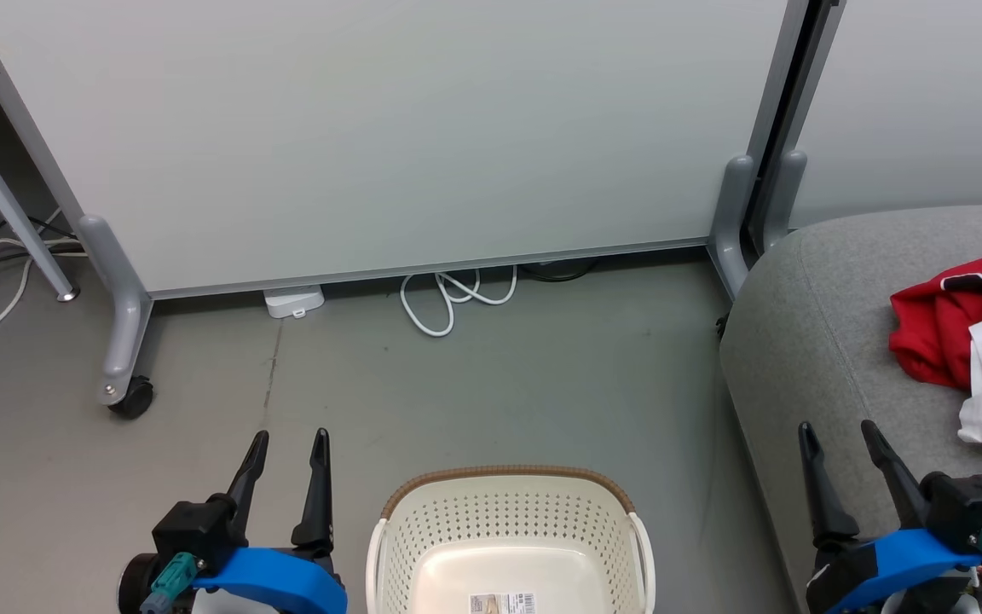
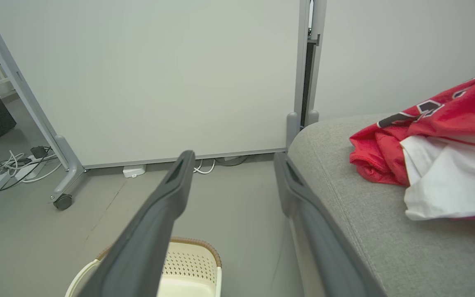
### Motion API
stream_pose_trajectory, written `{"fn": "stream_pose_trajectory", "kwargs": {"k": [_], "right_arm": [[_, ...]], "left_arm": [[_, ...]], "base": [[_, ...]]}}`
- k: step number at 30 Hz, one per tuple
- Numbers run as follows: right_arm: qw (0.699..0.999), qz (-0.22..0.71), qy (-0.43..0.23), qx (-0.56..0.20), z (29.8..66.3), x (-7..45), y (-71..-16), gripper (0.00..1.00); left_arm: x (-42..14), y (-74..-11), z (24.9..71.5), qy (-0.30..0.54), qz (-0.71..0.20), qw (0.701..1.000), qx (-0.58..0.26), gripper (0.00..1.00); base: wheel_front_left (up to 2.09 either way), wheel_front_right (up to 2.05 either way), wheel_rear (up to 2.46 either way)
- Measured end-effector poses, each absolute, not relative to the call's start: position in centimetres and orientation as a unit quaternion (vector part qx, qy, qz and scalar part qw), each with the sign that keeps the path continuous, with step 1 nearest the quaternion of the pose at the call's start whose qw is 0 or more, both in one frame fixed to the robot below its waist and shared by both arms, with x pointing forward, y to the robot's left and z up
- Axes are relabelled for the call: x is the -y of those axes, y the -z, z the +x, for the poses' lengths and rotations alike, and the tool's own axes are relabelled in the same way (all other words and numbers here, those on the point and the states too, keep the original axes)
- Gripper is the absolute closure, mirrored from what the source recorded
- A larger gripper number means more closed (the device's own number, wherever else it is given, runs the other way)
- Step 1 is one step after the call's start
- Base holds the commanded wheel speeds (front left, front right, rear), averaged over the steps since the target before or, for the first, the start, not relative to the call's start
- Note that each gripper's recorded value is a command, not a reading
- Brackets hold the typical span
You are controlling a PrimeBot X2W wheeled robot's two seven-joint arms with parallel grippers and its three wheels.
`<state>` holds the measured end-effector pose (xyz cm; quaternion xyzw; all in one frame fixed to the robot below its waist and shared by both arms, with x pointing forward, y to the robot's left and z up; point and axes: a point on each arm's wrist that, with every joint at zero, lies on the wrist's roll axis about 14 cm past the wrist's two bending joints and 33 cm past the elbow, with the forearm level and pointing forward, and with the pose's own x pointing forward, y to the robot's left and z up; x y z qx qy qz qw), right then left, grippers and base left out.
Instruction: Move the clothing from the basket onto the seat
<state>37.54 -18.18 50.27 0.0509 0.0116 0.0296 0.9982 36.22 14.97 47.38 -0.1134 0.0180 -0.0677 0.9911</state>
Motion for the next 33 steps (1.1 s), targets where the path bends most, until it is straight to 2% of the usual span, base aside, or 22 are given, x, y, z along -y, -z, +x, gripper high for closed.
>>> {"fn": "stream_pose_trajectory", "kwargs": {"k": [16, 17, 33], "right_arm": [[0.997, 0.062, -0.035, -0.022, 37.5, 17.7, -49.5, 0.00], [0.997, 0.063, -0.035, -0.027, 37.5, 17.7, -49.2, 1.00], [0.988, 0.096, -0.021, -0.116, 35.3, 17.6, -43.8, 1.00]], "left_arm": [[-14.7, -46.9, 36.1, 0.071, -0.116, 0.990, -0.026, 0.00], [-14.7, -46.6, 36.0, 0.070, -0.117, 0.990, -0.031, 1.00], [-15.0, -39.5, 31.2, 0.039, -0.147, 0.977, -0.148, 1.00]], "base": [[0.00, 0.00, 0.00], [0.00, 0.00, 0.00], [0.00, 0.00, 0.00]]}}
